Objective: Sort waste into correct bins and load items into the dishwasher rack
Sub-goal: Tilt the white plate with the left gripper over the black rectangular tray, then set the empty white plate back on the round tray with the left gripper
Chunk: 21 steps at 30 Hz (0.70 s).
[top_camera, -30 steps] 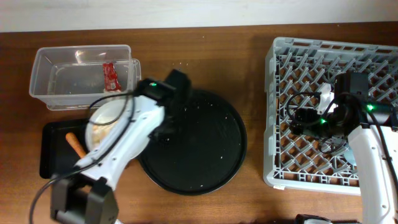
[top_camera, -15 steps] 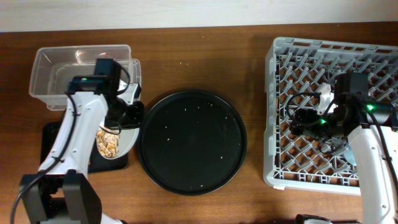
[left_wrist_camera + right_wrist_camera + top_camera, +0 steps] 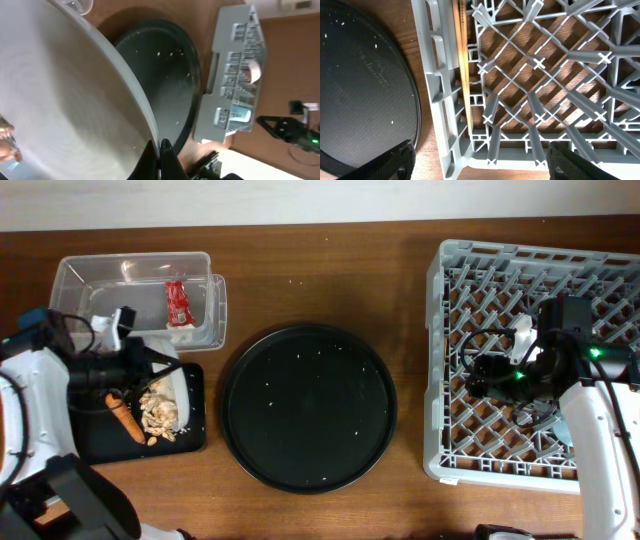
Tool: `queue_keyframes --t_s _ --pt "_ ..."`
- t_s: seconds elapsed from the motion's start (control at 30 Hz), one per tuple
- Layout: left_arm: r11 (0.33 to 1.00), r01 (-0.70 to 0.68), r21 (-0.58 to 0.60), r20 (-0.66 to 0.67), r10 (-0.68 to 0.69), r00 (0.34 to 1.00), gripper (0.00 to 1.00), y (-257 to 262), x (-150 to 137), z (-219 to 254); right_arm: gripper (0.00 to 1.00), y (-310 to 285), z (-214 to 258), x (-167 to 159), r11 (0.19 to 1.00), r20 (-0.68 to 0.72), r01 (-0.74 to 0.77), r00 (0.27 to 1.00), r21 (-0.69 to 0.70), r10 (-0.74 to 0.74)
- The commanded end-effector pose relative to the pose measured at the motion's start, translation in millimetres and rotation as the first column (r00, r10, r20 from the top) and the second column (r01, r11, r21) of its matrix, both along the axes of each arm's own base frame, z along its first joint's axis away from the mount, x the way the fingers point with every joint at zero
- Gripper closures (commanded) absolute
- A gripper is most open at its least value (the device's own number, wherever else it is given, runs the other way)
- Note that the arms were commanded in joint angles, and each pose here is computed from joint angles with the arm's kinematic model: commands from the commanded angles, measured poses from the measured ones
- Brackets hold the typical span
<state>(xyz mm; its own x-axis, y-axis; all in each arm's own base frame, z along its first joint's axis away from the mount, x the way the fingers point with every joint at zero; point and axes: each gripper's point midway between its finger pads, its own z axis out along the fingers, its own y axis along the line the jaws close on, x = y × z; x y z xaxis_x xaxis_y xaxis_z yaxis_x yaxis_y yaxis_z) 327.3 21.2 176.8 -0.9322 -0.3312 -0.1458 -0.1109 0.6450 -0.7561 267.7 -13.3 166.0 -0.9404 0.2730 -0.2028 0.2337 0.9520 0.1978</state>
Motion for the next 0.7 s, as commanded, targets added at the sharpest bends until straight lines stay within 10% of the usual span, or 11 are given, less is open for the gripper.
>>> queue_keyframes --t_s 0.0,0.67 --pt "0.999 -0.013 -0.05 0.06 0.016 0.998 1.0 -0.3 -1.5 17.1 0.17 0.6 3.1 1.4 1.0 0.007 -0.015 1.0 -0.009 0.015" --pt "0.991 -0.078 -0.113 0.13 0.093 0.987 1.0 25.4 -3.3 29.1 0.16 0.8 2.7 -0.3 1.0 0.0 -0.015 1.0 -0.008 0.015"
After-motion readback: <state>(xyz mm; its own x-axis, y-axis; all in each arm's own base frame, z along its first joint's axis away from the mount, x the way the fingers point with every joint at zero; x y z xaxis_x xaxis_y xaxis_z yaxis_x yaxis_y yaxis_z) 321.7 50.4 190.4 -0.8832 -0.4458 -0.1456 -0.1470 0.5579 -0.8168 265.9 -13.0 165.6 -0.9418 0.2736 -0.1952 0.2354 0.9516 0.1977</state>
